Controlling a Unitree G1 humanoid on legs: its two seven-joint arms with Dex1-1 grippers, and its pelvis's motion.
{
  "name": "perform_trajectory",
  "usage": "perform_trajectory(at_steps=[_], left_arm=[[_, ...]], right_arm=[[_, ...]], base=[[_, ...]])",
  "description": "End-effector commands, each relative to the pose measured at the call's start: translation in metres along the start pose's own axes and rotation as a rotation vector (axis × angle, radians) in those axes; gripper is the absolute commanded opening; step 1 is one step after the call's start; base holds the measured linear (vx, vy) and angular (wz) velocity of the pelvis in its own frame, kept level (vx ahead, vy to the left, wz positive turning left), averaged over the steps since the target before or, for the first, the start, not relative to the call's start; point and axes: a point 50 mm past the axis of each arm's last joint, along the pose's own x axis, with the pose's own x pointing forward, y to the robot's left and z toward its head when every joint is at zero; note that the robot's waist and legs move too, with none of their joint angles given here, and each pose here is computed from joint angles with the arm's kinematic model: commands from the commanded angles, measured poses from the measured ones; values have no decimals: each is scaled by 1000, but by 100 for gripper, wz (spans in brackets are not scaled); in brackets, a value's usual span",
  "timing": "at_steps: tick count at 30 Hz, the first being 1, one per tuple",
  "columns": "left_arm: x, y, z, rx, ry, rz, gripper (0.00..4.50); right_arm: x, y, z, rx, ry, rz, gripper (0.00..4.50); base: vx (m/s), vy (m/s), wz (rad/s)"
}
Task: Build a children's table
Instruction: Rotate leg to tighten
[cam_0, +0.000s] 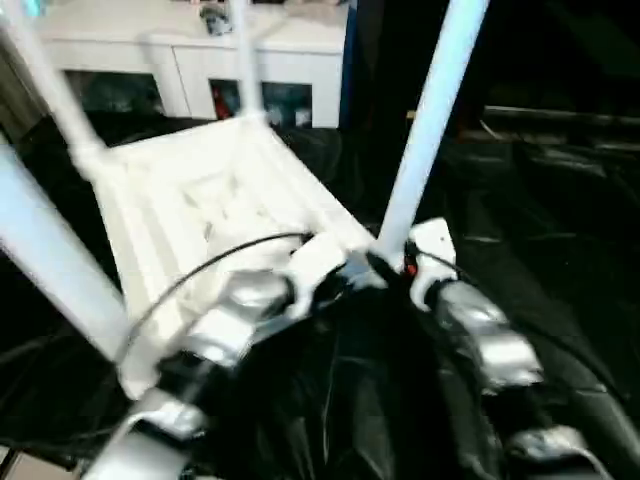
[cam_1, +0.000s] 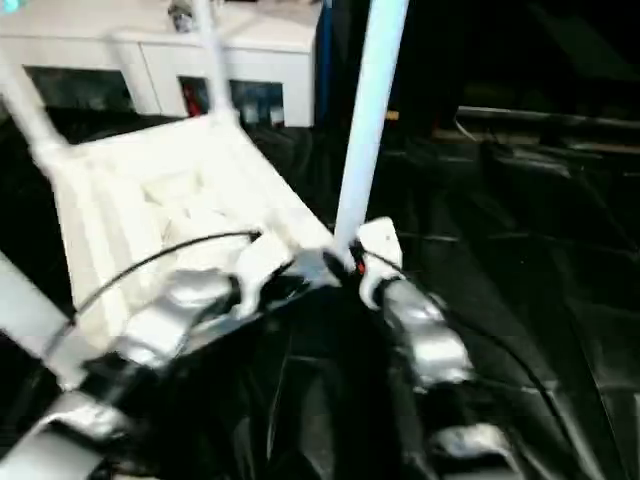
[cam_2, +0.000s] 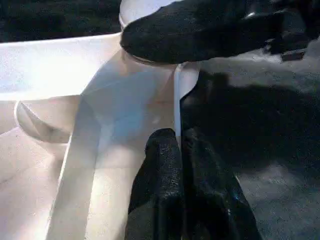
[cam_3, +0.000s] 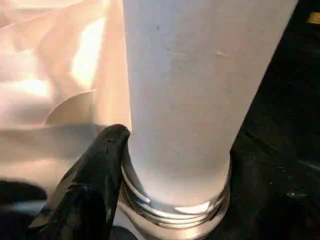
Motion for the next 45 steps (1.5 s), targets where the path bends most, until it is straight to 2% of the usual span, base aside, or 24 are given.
perform_trajectory(at_steps=[1,4,5,8,10,12,13,22,32,33,40,42,45], left_arm=[[8,-5,12,11,-62,9,0],[6,-8,11,38,-67,-35,0],[3,-9,9,45,-66,-61,0],[-2,-9,6,62,-66,-105,0],[-9,-10,1,74,-71,-162,0],[-12,-10,-1,77,-72,-180,0],[-18,-8,-5,94,-65,-214,0],[-39,-2,-15,109,-57,-354,0],[-51,-1,-21,125,-26,-462,0],[-52,0,-22,128,-23,-464,0],[-54,2,-22,122,-29,-455,0],[-52,3,-22,116,-33,-421,0],[-34,14,-15,78,-38,-200,0]], right_arm=[[7,32,-6,27,15,136,340],[6,29,-3,17,4,165,350],[4,25,0,-15,1,175,375],[1,16,3,-61,-1,199,396],[-7,8,6,-100,5,276,396],[-10,6,6,-122,6,312,396],[-19,0,8,-167,13,392,396],[-44,-12,11,-267,71,609,396],[-52,-11,12,-287,104,716,307],[-53,-11,10,-288,111,725,282],[-54,-5,8,-279,123,759,259],[-53,-4,6,-269,118,751,257],[-36,-1,-1,-199,78,541,257]], base=[[0,0,0],[0,0,0],[0,0,0],[0,0,0],[0,0,0],[0,0,0],[0,0,0],[0,0,0],[0,0,0],[0,0,0],[0,0,0],[0,0,0],[0,0,0]])
